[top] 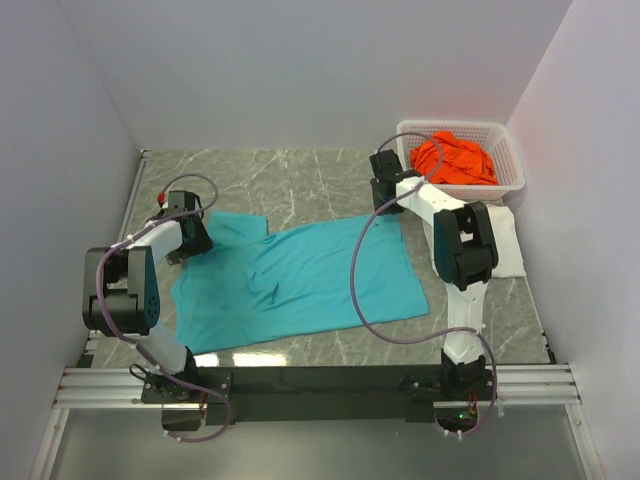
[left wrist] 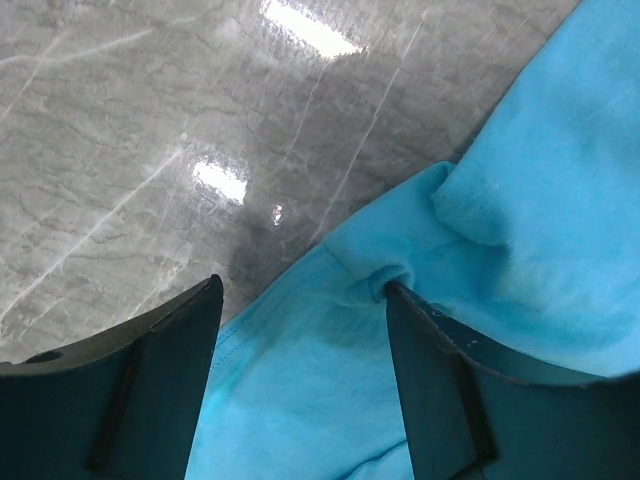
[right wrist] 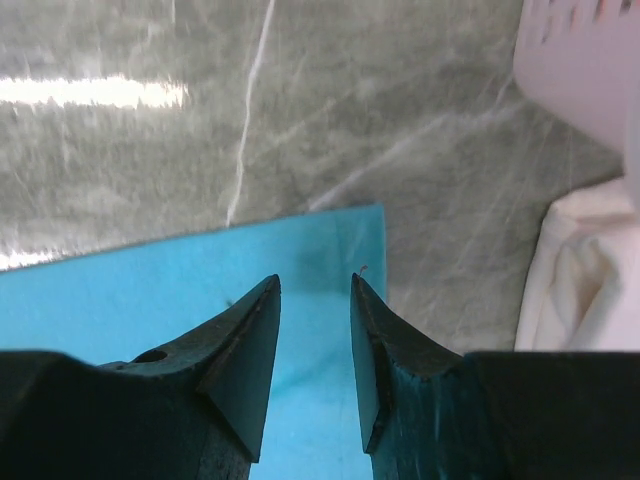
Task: Fold and stack the t-shirts
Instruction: Fold the tshirt
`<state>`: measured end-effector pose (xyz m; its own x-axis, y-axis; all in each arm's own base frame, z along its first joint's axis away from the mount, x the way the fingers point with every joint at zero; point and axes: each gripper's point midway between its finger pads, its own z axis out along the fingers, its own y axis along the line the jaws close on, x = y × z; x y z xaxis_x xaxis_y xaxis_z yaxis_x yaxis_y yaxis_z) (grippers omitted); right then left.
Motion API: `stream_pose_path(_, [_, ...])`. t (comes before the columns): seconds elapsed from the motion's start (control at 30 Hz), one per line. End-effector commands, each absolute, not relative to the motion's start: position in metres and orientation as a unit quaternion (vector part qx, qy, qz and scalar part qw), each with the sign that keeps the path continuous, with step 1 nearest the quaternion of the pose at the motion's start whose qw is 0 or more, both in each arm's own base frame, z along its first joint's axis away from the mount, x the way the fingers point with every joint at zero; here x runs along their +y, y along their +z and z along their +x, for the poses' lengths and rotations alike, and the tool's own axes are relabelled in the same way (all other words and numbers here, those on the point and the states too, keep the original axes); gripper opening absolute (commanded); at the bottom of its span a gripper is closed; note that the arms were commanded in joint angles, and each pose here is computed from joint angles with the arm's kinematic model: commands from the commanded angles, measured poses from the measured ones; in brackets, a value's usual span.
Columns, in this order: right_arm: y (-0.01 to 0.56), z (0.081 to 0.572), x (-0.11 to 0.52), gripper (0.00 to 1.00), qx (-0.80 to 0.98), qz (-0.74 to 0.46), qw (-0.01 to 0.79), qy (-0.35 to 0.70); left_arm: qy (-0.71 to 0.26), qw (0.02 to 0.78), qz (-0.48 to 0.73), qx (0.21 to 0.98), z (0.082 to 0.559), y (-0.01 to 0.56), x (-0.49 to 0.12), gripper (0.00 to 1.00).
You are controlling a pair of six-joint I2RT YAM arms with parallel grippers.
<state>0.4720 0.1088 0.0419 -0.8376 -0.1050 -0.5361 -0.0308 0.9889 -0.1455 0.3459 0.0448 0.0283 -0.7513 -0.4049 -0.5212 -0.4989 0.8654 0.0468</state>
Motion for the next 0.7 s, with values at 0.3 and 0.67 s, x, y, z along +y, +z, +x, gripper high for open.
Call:
stream_pose_path(0.3, [0.035, 0.501, 0.096, 0.41, 0.962, -0.01, 0.265, -0.07, 0.088, 0.272, -0.24, 0.928, 0.357, 0.041, 0.046, 0.71])
stream_pose_path(0.67, [0.034, 0.493, 0.088, 0.42, 0.965, -0.031, 0.252, -0.068, 0.085, 0.274, -0.239, 0.928, 0.358, 0.042, 0.045, 0.7])
